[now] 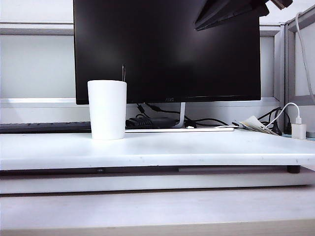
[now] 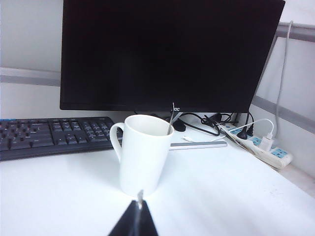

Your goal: Pick up a spoon and stir the liquid in the cup.

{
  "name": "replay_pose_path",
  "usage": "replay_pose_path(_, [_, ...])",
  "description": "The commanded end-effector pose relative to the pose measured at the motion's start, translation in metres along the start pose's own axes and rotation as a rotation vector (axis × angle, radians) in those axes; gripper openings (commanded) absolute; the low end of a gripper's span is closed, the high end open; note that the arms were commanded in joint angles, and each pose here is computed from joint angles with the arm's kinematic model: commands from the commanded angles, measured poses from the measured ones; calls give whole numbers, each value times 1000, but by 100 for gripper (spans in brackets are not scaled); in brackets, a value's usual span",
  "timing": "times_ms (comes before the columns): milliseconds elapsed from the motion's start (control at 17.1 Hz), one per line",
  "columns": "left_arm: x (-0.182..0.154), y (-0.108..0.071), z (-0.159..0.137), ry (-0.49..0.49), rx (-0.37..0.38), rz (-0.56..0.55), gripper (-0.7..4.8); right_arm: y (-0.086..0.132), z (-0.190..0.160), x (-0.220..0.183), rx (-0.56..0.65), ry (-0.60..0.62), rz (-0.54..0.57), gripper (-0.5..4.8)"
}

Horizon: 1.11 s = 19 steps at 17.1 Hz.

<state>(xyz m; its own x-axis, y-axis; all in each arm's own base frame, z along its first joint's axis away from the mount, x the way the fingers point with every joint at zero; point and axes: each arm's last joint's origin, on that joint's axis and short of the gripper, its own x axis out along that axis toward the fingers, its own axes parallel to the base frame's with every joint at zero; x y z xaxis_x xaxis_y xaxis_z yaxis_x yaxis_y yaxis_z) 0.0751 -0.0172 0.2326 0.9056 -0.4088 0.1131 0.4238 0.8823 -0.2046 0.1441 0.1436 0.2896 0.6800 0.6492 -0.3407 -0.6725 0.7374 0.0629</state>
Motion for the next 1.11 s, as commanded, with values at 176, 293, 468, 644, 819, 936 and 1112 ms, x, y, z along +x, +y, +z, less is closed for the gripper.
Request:
replay_pose_path(176, [0,0,1,-3,147,4,-5,1,2,-1,3,-15,3,-5])
replay_pose_path(293, [-3,2,-1,15,245,38,-5,1,2,-1,3,-15,3,-5])
replay_pose_path(468, [-3,12,-7,26,241,195,-4,1,2,-1,3,-15,3,-5])
replay_pose_path(644, [0,21,-22,46,239,302,-4,1,2,-1,3,-15,3,-5])
replay_pose_path(819, [4,30,-40,20,211,345,-5,1,2,-1,3,-15,3,-5])
replay_pose_path(936, [6,33,-49,-17,194,339,-5,1,2,-1,3,-15,3,-5])
replay_pose_path(1112, [7,34,-53,-21,189,340,-4,1,2,-1,3,-15,3,-5])
